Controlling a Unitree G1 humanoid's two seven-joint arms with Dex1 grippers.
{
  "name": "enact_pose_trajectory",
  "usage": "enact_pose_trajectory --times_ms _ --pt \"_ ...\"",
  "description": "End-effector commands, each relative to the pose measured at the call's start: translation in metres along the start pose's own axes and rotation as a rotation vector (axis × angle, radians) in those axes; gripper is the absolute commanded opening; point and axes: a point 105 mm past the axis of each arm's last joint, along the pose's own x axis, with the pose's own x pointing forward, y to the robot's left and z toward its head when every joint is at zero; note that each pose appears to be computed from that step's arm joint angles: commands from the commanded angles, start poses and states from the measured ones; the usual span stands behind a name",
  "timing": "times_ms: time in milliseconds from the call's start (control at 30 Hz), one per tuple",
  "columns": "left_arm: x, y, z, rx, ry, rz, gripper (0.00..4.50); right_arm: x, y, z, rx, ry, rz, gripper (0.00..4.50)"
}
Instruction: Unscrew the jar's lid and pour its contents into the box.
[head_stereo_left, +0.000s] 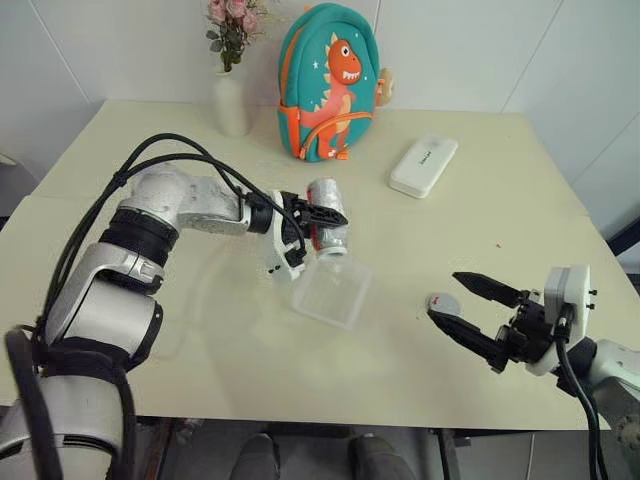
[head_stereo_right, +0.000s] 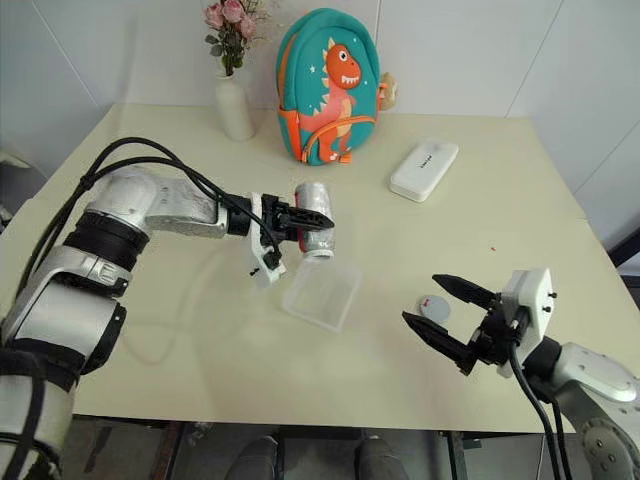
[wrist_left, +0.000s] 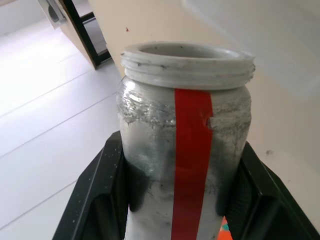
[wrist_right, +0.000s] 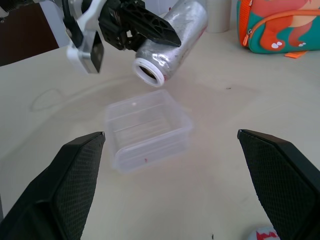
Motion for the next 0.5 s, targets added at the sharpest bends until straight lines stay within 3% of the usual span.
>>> enact_pose_trajectory --times_ms 33,167,333,500 --pt "0.004 0.018 -0.012 0.309 0.014 0.15 1.98 0.003 -0.001 0.003 -0.015 0.006 0.016 4.46" --pt "0.008 0.028 0.004 0.411 -0.061 0.279 1.98 0.008 -0.003 0.004 -0.021 0.005 0.024 4.46" --pt "0.005 0.042 0.007 0.465 -0.063 0.36 1.98 0.011 -0.002 0.003 -0.021 0.005 0.028 4.46" --pt "0.0 0.039 0.012 0.522 -0.07 0.339 1.98 0.014 -0.003 0.002 -0.024 0.004 0.031 4.46"
